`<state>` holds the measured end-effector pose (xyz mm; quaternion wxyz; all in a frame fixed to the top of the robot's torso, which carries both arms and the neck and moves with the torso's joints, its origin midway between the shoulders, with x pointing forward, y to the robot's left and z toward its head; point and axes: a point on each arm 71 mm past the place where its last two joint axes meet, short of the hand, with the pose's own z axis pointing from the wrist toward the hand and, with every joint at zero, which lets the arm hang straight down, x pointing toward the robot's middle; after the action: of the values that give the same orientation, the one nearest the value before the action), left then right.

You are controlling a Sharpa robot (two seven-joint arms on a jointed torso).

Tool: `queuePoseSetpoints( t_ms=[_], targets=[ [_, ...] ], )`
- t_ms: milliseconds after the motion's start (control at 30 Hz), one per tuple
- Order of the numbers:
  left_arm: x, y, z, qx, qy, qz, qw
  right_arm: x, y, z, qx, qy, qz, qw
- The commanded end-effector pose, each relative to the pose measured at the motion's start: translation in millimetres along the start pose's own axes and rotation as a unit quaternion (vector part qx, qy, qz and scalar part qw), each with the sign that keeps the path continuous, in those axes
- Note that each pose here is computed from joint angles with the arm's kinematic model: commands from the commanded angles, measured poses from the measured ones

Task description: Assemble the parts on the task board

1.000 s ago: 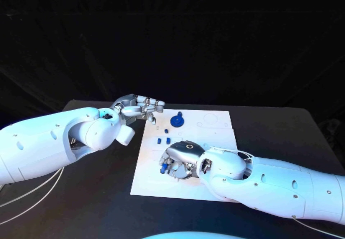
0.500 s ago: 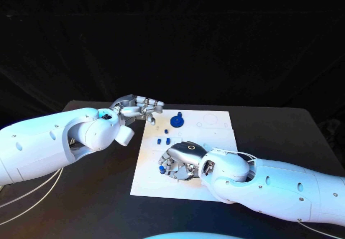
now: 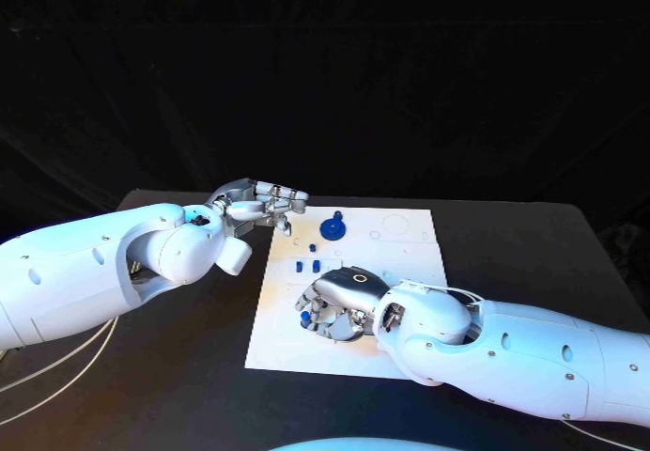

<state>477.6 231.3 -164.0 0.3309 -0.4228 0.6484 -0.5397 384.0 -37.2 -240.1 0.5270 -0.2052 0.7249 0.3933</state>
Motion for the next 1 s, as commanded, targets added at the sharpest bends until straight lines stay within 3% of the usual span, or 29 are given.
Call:
queuePoseSetpoints(
  t_ms=[33,200,333,400,533,700,867,1000],
  targets=[
    [1.9,-0.6,0.2,0.001,0.008,-0.003,1.000,-0.4,-2.1,-2.2,0.001,-0.003,-0.002,1.000],
    [1.1,-0.4,0.0,0.001,0.007,-0.003,1.000,-5.6,-6.4,-10.9,0.005,-0.021,0.000,1.000],
    [-0.1,1.3,-0.5,-0.002,0.006,-0.003,1.000,-25.5,-14.3,-28.0,0.007,-0.073,0.037,0.997],
    [-0.4,2.4,-1.0,-0.003,0.006,-0.002,1.000,-34.2,-20.0,-36.3,0.014,-0.086,0.060,0.994],
    [-1.0,4.5,-1.8,-0.005,0.005,-0.003,1.000,-53.6,-45.0,-62.2,0.069,-0.100,0.130,0.984],
    [-1.1,5.8,-2.1,-0.005,0.005,-0.004,1.000,-65.0,-80.0,-99.6,0.155,-0.102,0.181,0.966],
    [-0.5,8.3,-2.1,-0.007,0.006,-0.008,1.000,-65.2,-100.1,-131.7,0.215,-0.094,0.187,0.954],
    [0.0,10.7,-1.9,-0.009,0.007,-0.010,1.000,-61.0,-107.1,-151.8,0.250,-0.087,0.164,0.950]
  ],
)
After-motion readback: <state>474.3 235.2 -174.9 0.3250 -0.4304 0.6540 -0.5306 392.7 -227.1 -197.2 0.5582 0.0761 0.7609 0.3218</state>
